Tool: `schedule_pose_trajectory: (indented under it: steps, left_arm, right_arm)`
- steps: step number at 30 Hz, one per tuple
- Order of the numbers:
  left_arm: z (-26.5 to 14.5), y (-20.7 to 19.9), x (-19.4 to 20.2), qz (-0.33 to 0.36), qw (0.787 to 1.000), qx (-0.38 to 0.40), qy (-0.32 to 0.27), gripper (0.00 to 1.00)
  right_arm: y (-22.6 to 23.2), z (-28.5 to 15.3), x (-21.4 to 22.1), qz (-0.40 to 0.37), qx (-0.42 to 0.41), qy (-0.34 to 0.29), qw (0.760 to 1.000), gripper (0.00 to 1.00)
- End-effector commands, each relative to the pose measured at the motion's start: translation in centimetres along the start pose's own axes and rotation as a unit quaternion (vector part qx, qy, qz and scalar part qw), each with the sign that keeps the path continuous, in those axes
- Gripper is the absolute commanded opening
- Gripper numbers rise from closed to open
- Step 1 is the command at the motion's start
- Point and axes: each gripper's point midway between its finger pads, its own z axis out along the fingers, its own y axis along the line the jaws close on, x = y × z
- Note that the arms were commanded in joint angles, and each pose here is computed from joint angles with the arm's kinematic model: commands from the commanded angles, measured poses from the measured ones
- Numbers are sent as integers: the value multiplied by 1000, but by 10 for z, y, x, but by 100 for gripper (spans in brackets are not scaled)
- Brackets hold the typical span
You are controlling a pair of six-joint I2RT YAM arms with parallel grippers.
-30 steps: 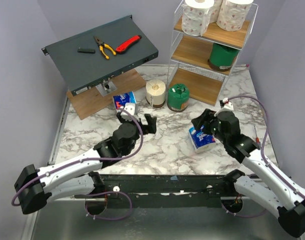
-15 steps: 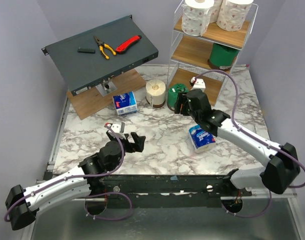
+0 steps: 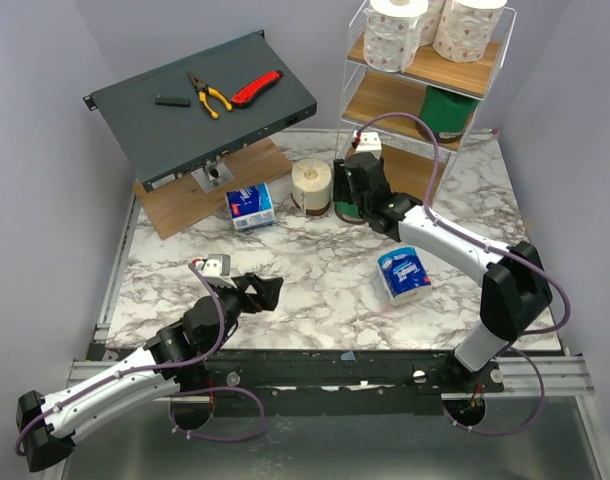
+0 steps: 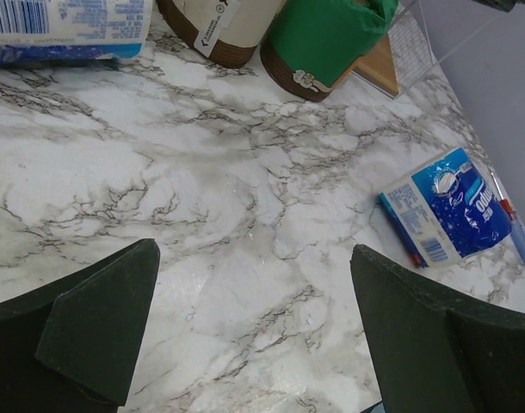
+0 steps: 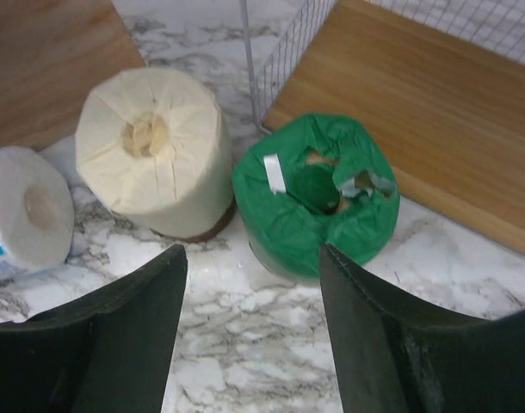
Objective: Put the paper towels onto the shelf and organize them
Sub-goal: Adjust the paper towel at the center of the board.
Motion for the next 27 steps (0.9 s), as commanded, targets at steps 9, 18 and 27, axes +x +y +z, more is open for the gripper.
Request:
schedule_pose_trajectory:
  steps: [9,18,27]
  left_arm:
    - [2,6,14,9,999,-22,34,97]
    - [3,6,12,20,999,-21,29,97]
    - [5,6,12,28,999,-23,27,97]
  right_arm:
    - [6,48,-6,-38,26,-4,999,59]
    - [-4,68,18,-45,37,30,998,59]
    - [0,80,29,-46,25,44,998,59]
